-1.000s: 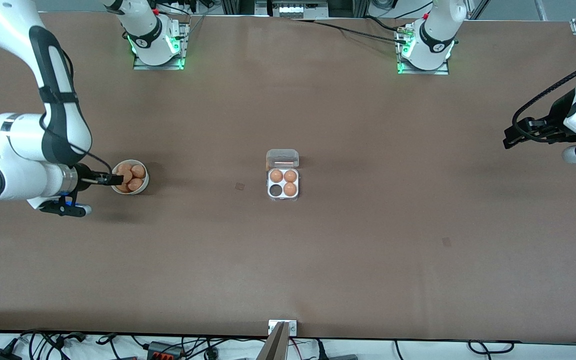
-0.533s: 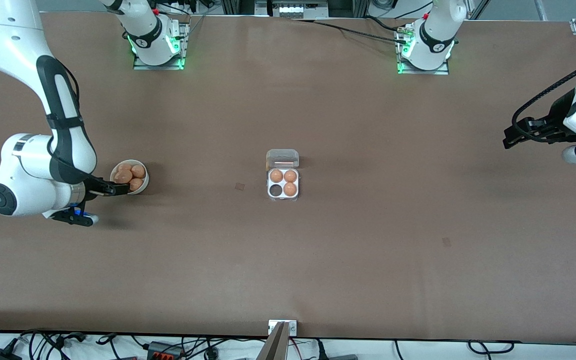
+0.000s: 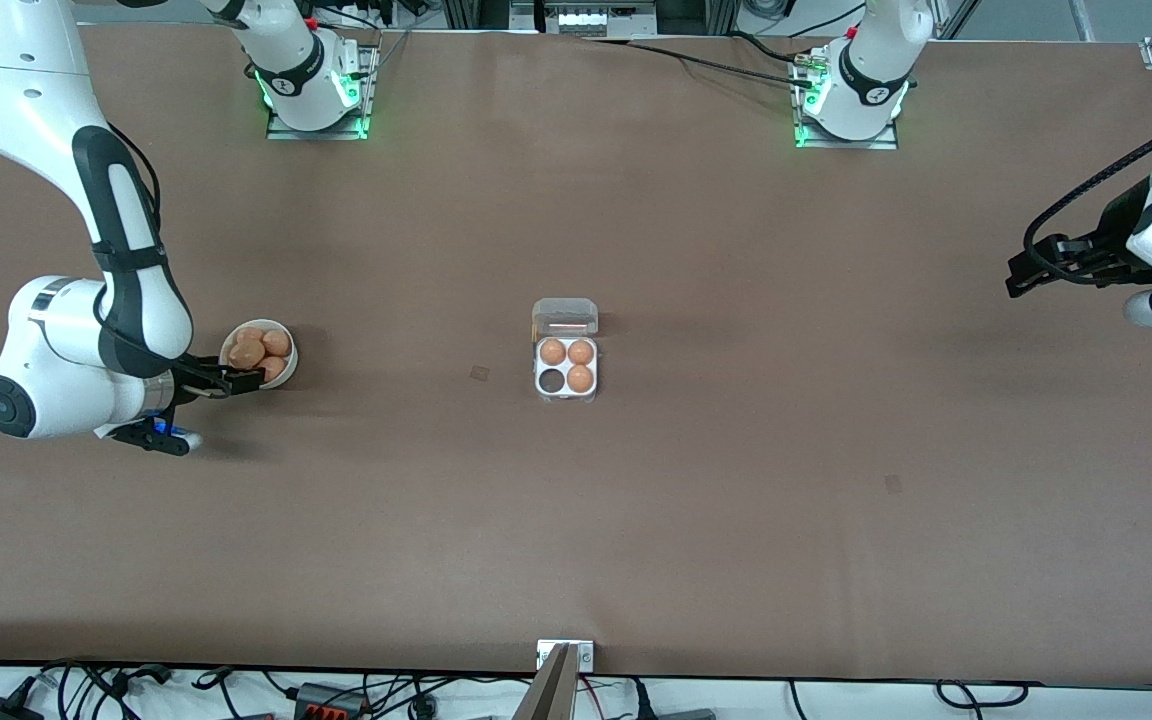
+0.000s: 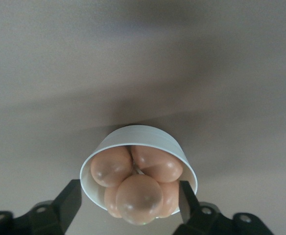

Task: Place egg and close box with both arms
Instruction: 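Lower the right gripper into the bowl and grasp one brown egg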

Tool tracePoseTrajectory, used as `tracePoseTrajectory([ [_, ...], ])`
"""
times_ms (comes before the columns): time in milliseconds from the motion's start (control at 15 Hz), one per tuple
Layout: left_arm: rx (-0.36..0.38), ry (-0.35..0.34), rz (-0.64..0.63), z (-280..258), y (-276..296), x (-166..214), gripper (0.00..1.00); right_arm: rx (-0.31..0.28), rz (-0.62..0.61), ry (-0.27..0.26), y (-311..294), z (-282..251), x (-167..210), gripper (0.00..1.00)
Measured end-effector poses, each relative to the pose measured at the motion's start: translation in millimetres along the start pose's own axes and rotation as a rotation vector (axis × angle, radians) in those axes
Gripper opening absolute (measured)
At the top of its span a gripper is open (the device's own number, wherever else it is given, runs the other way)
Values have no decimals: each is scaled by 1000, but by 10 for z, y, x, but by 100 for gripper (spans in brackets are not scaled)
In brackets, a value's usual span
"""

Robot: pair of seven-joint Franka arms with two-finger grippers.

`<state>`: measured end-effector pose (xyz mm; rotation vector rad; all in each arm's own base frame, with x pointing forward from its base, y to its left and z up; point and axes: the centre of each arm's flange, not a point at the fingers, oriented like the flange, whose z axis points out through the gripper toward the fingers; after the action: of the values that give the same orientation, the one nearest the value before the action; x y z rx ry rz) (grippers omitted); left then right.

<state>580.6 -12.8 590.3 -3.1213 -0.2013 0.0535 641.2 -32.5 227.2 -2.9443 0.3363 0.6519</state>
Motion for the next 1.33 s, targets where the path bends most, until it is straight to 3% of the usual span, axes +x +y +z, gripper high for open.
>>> tracePoseTrajectory([
  [533,0,0,0,0,0,0,100,42,6,-49,14,83,-21,80],
  [667,0,0,0,0,3,0,100,43,7,-51,25,92,-17,74],
  [800,0,0,1,0,7,-1,100,43,5,-52,28,98,-15,58],
  [933,0,0,3,0,17,-3,100,44,-3,-53,29,105,-14,55],
  [1000,0,0,4,0,21,-3,100,44,-4,-54,32,106,-13,46],
  [1067,0,0,4,-1,24,-4,100,45,-5,-55,35,107,-14,43],
  [1333,0,0,5,-1,28,-5,100,46,-10,-60,40,106,-19,43],
])
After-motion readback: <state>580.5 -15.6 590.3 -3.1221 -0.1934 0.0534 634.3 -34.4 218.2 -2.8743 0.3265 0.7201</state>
